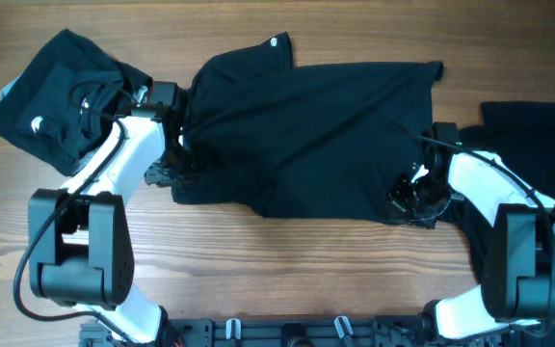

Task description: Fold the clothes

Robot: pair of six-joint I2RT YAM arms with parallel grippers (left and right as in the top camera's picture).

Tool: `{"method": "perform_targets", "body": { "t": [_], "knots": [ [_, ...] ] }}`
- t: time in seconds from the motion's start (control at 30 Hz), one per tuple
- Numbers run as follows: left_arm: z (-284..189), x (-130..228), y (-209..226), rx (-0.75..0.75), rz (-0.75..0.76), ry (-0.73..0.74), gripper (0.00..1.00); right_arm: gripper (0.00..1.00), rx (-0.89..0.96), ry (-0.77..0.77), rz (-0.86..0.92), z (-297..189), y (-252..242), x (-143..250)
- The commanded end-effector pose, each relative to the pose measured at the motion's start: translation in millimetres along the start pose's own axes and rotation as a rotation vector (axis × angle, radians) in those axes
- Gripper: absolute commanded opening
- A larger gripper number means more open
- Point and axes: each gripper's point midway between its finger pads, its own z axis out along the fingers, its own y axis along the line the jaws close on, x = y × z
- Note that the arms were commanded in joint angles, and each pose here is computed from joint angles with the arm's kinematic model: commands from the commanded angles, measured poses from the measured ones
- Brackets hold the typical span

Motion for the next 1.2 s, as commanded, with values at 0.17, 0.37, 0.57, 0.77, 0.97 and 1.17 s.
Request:
{"method": "perform_targets", "body": {
  "t": [0.17,0.37,0.57,0.77,0.97,1.17],
  "knots": [
    [-17,13,9,-0.009,-0.009,0.010,0.36,0.04,0.155,-0.022,0.107,-19,-44,5],
    [-6,29,-4,0.075,-0.009,0.068,0.57,0.25,0.086,-0.123,-0.006,-60,-20,-12],
    [30,41,-2,0.084,-0.009,0.049,0.65,0.32,0.022,-0.150,-0.044,-66,-5,-19],
    [37,75,24,-0.024,-0.119,0.160,0.04,0.35,0.011,-0.178,-0.050,-68,-2,-26],
    [5,89,51,0.046,-0.320,0.259,0.06,0.40,0.002,-0.196,-0.055,-68,1,-30],
    [-5,80,43,0.100,-0.317,0.238,0.36,0.57,0.061,-0.216,-0.028,-62,-12,-33]
  ]
}}
